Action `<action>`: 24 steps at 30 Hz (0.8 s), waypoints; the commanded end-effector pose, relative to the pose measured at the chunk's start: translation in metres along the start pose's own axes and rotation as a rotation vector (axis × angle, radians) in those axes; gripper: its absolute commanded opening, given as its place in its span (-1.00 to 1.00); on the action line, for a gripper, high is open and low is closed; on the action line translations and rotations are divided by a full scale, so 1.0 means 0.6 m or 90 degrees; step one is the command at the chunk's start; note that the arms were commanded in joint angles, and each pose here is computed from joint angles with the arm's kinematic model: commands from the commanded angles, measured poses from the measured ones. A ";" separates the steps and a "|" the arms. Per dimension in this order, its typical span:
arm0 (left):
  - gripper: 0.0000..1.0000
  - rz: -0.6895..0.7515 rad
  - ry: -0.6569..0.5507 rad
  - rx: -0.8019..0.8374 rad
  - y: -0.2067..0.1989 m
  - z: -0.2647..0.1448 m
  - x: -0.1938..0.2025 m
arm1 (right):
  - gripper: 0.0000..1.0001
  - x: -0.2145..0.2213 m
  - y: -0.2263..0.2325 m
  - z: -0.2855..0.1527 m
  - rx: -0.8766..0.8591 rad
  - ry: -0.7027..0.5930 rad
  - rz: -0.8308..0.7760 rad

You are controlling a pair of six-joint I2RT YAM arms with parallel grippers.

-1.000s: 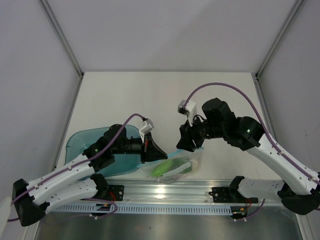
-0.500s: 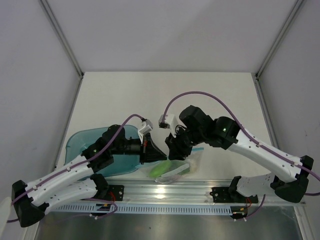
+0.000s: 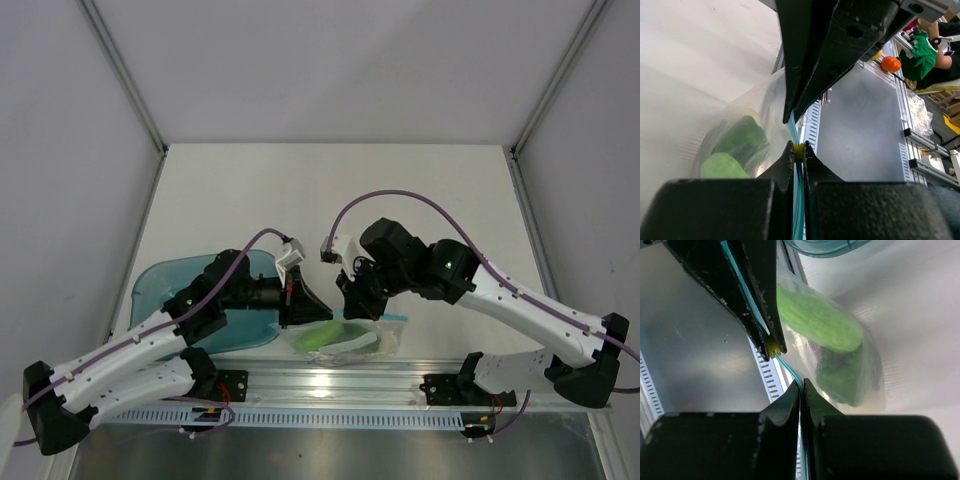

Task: Place the food in the zip-top bag and seal the zipper
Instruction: Zip the zipper food storage bag at the center of the board.

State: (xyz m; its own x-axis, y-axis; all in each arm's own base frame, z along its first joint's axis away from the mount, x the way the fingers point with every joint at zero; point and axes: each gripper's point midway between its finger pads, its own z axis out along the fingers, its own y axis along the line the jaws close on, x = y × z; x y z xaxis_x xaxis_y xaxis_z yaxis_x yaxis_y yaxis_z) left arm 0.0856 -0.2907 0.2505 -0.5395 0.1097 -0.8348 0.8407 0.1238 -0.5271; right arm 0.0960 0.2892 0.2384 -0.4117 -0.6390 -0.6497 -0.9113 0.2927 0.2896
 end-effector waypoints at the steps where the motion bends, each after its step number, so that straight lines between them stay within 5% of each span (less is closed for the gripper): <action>1: -0.99 0.023 -0.033 0.013 -0.019 -0.008 -0.029 | -0.98 -0.022 -0.009 -0.021 0.038 -0.051 -0.012; 9: -0.99 0.027 -0.055 -0.026 -0.009 -0.022 -0.032 | -1.00 -0.011 -0.043 -0.046 0.136 -0.079 0.032; 24: -0.99 0.030 -0.133 -0.151 0.028 -0.069 -0.039 | -1.00 0.039 -0.035 -0.071 0.139 -0.108 0.068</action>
State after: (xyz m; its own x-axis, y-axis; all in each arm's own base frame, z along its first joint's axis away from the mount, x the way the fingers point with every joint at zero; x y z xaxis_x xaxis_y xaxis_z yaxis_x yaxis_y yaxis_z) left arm 0.1023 -0.2579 0.2687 -0.4700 -0.0519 -0.8812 0.8358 0.2947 -0.4632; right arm 0.1023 0.2553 0.2513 -0.4550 -0.4822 -0.7486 -0.8629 0.4463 0.2370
